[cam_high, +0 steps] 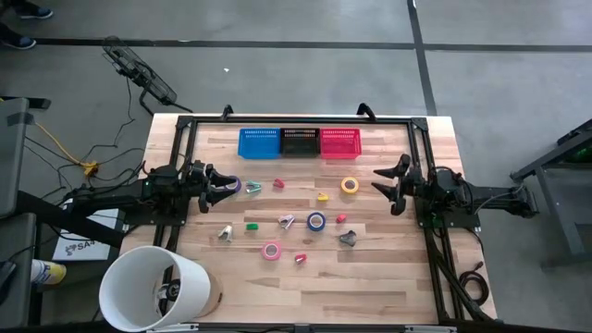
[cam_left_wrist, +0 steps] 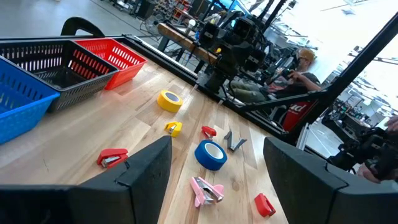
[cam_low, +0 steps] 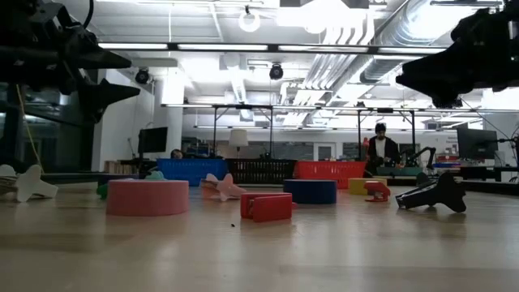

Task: Pick and place Stapler, Stapler remover, tape
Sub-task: Put the yellow tape into the red bin

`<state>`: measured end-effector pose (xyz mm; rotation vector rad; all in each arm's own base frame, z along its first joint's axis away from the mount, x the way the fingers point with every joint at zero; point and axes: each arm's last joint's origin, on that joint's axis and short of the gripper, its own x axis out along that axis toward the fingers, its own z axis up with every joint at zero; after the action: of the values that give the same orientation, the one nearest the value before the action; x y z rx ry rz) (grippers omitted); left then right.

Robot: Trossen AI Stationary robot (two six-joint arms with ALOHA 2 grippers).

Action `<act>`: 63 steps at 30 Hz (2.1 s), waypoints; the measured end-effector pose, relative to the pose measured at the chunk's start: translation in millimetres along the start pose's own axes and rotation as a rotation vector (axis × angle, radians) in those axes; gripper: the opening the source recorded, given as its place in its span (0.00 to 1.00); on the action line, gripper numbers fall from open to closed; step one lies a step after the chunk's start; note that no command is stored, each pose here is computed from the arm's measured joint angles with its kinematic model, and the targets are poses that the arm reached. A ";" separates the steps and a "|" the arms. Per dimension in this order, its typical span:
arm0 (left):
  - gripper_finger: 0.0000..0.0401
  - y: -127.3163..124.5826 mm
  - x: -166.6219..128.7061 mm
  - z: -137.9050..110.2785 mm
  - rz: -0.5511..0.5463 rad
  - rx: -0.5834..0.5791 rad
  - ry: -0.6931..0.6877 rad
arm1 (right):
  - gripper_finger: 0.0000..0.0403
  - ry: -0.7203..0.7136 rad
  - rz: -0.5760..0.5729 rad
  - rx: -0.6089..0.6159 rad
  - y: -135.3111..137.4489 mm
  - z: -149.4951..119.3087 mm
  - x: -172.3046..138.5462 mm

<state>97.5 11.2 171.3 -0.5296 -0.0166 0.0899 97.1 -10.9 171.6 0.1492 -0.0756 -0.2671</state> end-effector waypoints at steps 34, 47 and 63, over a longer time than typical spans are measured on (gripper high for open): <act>0.62 0.0 0.0 -0.1 0.000 0.000 0.000 | 0.48 0.834 -0.702 0.622 -27.8 93.9 89.0; 0.62 0.1 0.0 -0.1 0.000 0.000 0.000 | 0.48 1.110 -0.724 0.661 -37.0 57.1 131.8; 0.62 0.0 0.0 0.0 0.000 0.000 0.000 | 0.48 1.277 -0.781 0.705 -39.9 8.7 156.6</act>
<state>97.5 11.2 171.3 -0.5295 -0.0170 0.0898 236.7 -92.1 182.4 1.0313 1.1944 -0.8720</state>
